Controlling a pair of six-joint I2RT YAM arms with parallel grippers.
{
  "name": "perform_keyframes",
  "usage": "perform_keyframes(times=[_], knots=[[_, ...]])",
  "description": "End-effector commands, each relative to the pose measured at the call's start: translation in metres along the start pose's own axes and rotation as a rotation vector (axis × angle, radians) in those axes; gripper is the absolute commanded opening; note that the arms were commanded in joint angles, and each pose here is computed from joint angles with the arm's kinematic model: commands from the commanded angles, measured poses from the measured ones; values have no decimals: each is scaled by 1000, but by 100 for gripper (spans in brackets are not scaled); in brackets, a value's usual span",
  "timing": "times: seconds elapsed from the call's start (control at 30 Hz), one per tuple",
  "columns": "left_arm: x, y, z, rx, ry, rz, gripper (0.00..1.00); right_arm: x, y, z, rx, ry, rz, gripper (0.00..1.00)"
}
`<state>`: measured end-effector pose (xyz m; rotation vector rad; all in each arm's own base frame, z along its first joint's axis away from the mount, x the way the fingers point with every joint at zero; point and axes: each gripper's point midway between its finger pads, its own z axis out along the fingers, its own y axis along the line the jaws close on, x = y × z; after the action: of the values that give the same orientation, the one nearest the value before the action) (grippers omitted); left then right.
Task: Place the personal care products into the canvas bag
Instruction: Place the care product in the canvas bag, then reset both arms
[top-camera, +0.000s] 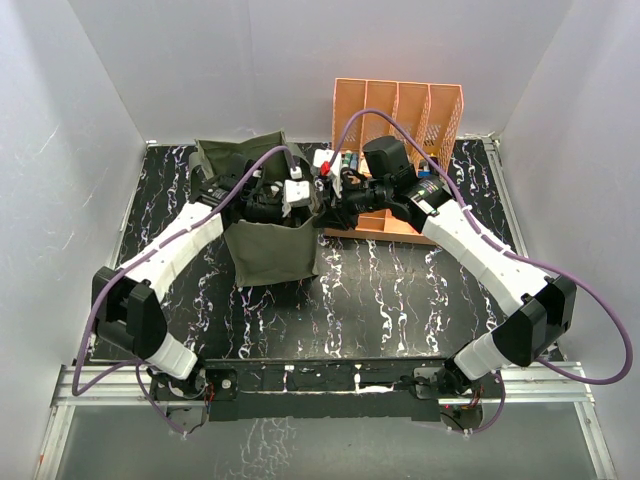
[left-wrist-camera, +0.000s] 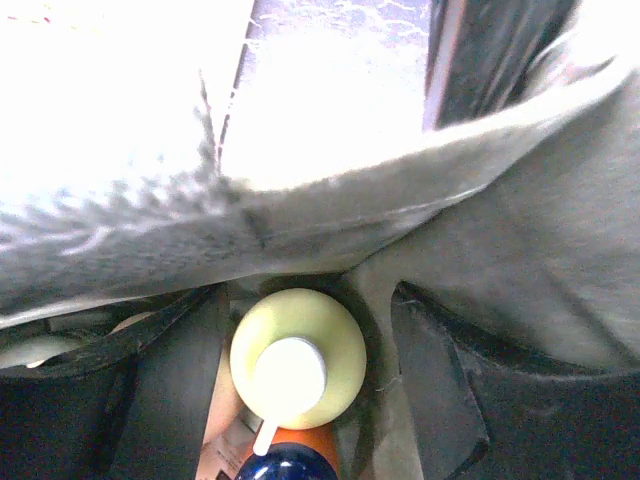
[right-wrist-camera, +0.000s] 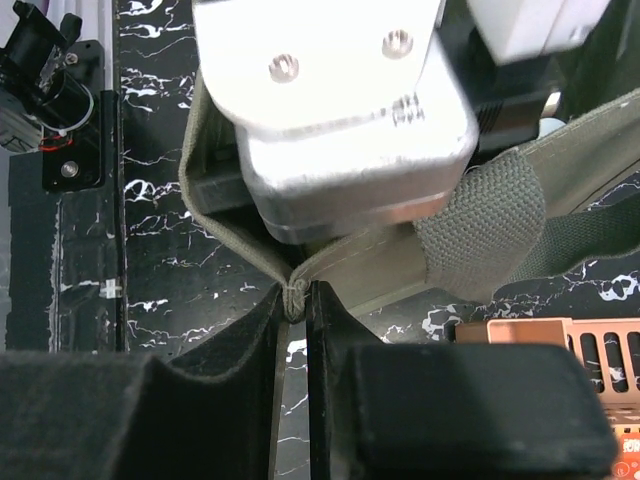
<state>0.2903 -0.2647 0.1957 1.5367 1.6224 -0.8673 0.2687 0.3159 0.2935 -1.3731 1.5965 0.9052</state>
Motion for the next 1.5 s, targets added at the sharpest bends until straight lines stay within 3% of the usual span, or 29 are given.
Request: perform_keyframes(times=[0.0,0.3,0.7,0.8,0.97,1.13,1.27,1.47], knots=[[-52,-22,-28,0,-83,61,66,-25,3,-14,24,-74,-84,15],[-90,-10,-62,-133,-73,104,71,-23,1,-14,34,-67,-80,18],[-134,26,-158,-616,-43,61,80,-27,0,-18,63,-72,-58,39],[-135,37,-187,-758,-61,8,87,-29,-2,-26,105,-72,-62,51],[-124,56,-246,-1024,-147,-143,95,-25,-35,-66,290,-96,-1,61],[-91,70,-309,-1298,-216,-320,97,-4,-98,-128,619,-137,140,73],[-80,73,-318,-1348,-222,-338,97,10,-132,-157,820,-84,172,83],[-74,75,-325,-1397,-250,-353,97,5,-152,-197,969,-102,185,94]])
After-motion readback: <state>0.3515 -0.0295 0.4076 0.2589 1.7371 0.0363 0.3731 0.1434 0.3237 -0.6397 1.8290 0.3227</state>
